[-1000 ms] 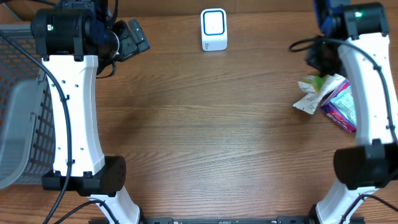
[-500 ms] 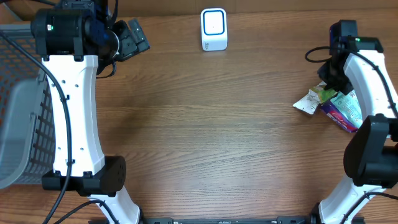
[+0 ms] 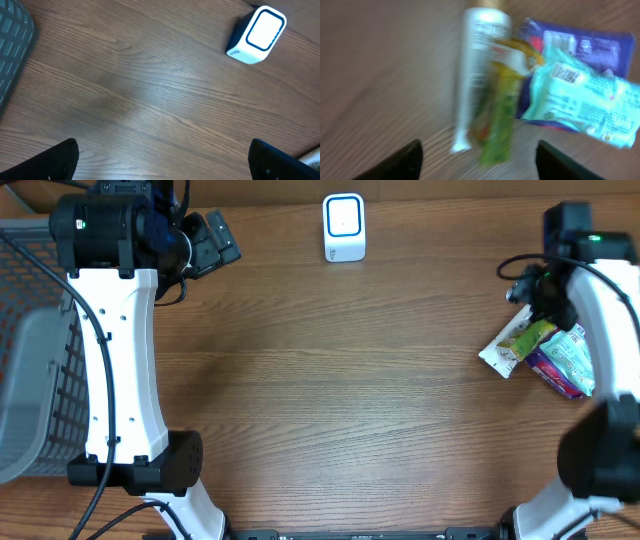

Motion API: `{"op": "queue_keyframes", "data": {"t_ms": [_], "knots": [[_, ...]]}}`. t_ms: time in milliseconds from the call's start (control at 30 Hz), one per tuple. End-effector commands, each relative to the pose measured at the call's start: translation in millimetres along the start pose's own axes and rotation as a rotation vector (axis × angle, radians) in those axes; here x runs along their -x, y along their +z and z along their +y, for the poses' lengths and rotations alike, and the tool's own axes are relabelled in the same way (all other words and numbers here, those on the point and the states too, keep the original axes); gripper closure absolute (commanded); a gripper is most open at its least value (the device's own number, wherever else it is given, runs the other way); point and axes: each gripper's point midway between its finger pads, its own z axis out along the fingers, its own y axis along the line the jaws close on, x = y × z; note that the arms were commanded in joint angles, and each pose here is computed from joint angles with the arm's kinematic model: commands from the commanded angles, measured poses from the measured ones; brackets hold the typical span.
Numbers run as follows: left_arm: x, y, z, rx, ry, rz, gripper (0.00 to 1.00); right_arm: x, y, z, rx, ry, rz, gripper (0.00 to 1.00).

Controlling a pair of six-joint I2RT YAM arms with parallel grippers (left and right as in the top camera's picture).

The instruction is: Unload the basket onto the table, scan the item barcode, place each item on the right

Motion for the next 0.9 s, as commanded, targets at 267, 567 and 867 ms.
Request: {"op": "queue_keyframes", "data": {"t_ms": [267, 567, 867], "knots": [[-1, 2, 0, -0.001, 0.011, 0.006, 0.01, -63, -248, 44, 0.659, -0.344, -0.37, 0.0], [-1, 2, 0, -0.001, 0.011, 0.006, 0.0, -95, -313, 10, 0.748, -0.348, -0.546, 0.0], [-1, 2, 0, -0.001, 0.011, 0.006, 0.0, -121, -282, -22, 0.596, -0.319, -0.422, 0.0]]}}
